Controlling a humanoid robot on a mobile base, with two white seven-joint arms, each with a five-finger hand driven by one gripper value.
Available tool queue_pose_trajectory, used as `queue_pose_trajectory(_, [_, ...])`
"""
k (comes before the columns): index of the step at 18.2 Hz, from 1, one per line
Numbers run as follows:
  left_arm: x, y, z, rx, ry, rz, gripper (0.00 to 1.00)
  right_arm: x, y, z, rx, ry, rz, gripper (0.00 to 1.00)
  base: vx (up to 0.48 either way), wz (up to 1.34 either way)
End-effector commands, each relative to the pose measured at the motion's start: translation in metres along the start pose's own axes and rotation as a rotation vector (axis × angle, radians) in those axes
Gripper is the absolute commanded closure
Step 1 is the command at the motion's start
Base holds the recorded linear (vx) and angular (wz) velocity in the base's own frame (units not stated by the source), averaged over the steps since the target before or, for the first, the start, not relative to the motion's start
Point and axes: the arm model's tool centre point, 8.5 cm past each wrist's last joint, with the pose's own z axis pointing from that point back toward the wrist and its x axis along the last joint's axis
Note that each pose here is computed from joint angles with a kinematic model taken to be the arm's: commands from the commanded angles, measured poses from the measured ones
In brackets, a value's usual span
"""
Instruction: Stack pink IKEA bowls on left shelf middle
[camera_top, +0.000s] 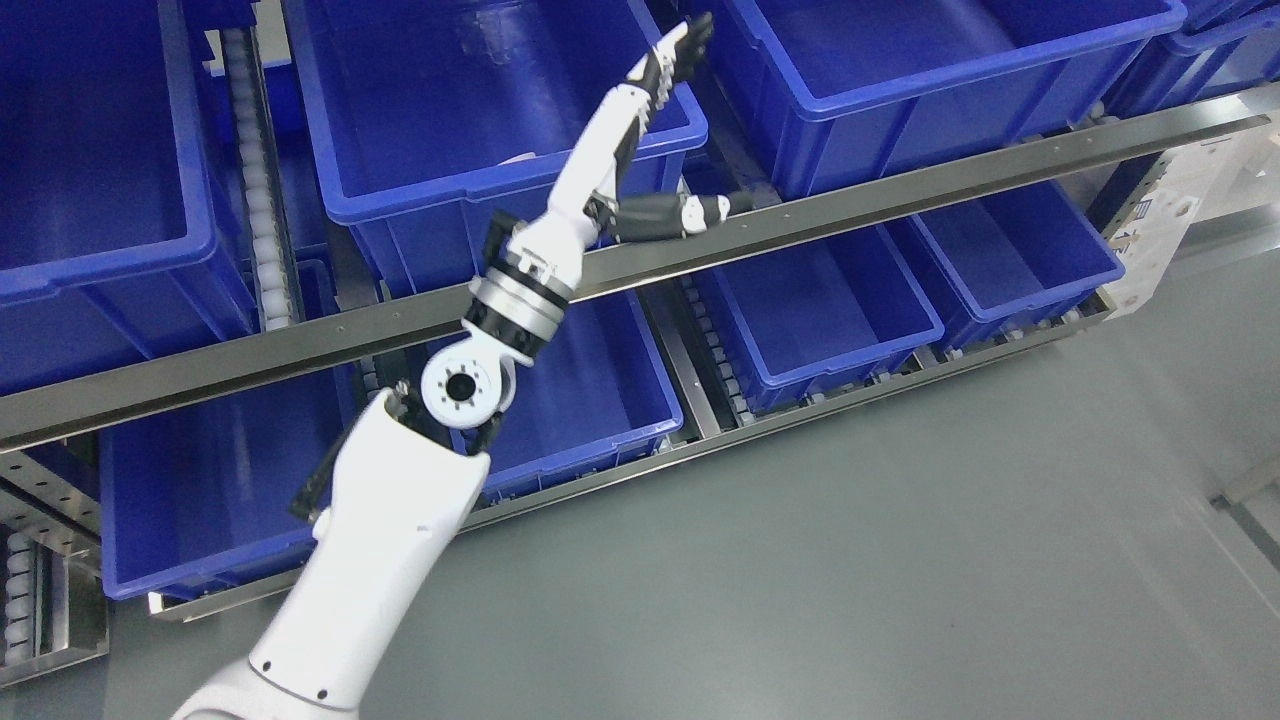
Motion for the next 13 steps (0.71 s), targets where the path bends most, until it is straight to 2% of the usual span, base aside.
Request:
queue_pose_trajectory(1, [0.029, -0.105, 0.071, -0.119, -0.077, 0.213, 0.00, -0.008, -0.011, -0.001, -0.015, -0.006, -0.068, 0.00, 0.000, 0.00])
queue_pose_trajectory(5, [0.007, -0.070, 0.107, 0.046, -0.009, 0.203, 0.00, -0.008, -0.011, -0.001, -0.015, -0.007, -0.069, 0.00, 0.000, 0.00])
queue_pose_trajectory(11, [-0.019, -0.063, 0.216, 0.241, 0.134, 0.215, 0.00, -0.008, -0.011, -0.001, -0.015, -0.007, -0.068, 0.00, 0.000, 0.00])
queue_pose_trajectory(13, [-0.026, -0.040, 0.240, 0.318, 0.192, 0.176, 0.00, -0.008, -0.011, -0.001, -0.015, -0.007, -0.069, 0.00, 0.000, 0.00])
